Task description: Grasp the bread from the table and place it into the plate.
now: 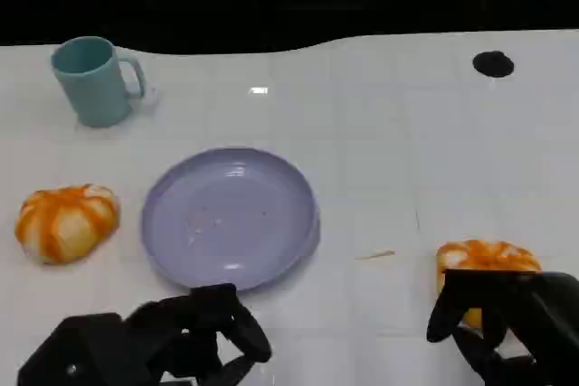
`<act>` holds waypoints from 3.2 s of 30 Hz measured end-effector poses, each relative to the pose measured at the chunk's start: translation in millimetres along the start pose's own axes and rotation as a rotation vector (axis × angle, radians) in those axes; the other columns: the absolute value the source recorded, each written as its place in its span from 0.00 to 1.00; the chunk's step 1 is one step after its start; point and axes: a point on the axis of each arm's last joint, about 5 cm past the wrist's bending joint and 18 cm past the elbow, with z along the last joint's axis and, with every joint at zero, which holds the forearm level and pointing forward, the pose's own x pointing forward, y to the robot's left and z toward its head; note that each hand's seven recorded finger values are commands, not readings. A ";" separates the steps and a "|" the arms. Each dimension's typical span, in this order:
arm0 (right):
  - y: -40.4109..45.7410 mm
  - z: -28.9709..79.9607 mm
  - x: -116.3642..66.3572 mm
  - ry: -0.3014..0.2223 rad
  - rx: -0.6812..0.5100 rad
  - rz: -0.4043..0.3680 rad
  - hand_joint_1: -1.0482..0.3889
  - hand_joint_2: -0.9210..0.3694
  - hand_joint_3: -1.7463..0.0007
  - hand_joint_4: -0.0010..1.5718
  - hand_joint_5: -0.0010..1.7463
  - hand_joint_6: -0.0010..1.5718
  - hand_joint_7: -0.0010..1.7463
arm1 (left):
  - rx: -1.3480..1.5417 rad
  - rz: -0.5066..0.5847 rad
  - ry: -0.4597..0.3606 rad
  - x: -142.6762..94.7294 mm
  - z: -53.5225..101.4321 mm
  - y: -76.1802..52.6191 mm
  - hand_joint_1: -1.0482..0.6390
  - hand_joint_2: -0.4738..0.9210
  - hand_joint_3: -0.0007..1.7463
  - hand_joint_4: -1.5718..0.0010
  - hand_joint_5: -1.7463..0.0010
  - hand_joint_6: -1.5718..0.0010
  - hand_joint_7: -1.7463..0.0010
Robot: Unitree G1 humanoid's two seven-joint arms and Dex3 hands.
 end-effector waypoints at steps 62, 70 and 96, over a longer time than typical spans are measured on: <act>-34.6 25.0 0.8 0.124 -0.366 0.061 0.34 0.04 0.98 0.13 0.19 0.27 0.00 | 0.009 0.001 0.006 0.5 -2.5 2.0 0.41 0.94 0.38 0.59 0.00 0.62 0.18; -41.5 30.8 1.6 0.197 -0.429 0.197 0.31 0.03 0.99 0.05 0.18 0.18 0.00 | 0.004 -0.002 0.003 0.4 -2.8 2.3 0.41 0.95 0.37 0.60 0.00 0.62 0.18; -1.3 -11.4 49.1 0.327 -0.598 0.416 0.28 0.00 0.94 0.08 0.17 0.21 0.01 | 0.003 -0.005 0.014 0.6 -2.3 2.1 0.40 0.95 0.36 0.60 0.00 0.62 0.18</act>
